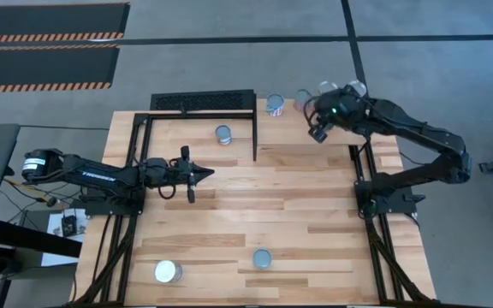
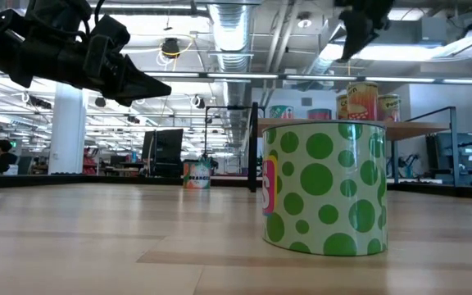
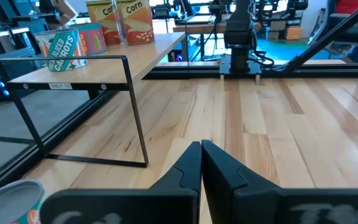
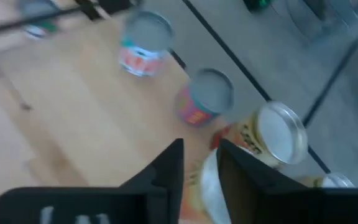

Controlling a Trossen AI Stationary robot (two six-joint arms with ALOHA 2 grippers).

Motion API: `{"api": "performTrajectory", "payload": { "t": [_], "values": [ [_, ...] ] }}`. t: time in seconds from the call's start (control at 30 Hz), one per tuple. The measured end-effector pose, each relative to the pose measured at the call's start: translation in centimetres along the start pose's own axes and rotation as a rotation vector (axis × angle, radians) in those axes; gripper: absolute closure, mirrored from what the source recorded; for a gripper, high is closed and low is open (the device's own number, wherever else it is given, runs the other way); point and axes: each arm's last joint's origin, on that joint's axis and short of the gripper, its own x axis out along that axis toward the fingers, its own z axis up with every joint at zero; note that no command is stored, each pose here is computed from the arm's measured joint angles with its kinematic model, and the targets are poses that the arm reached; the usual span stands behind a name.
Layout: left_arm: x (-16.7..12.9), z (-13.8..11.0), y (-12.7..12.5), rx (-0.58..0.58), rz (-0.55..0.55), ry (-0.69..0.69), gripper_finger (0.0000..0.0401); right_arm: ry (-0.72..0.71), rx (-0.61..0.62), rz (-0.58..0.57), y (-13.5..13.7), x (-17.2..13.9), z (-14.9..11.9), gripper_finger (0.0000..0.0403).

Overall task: Pick and place cans onto a shelf
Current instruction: Put the canned green peas on the shelf

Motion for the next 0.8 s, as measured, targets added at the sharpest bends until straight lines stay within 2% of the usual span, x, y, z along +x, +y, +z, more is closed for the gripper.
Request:
{"api": "performTrajectory", "payload": {
  "t": [0.27, 0.5, 0.6, 0.8],
  "values": [
    [0.0, 0.0, 0.0, 0.008, -0.007, 0.002, 0.0399, -0.218, -0.05, 0.206, 5.3, -1.4, -3.3, 0.0391],
    [0.8, -0.6, -0.7, 0.012, -0.071, 0.066, 0.0399, -0.412, -0.088, 0.417, 11.0, -1.5, -7.2, 0.0379],
    [1.7, -0.4, -1.1, 0.034, -0.071, 0.081, 0.0399, -0.419, -0.112, 0.491, 13.4, -1.2, -9.2, 0.0382],
    [3.1, -0.9, -1.4, 0.055, -0.072, 0.126, 0.0399, -0.347, -0.118, 0.602, 17.6, -1.1, -12.1, 0.0388]
  ]
}}
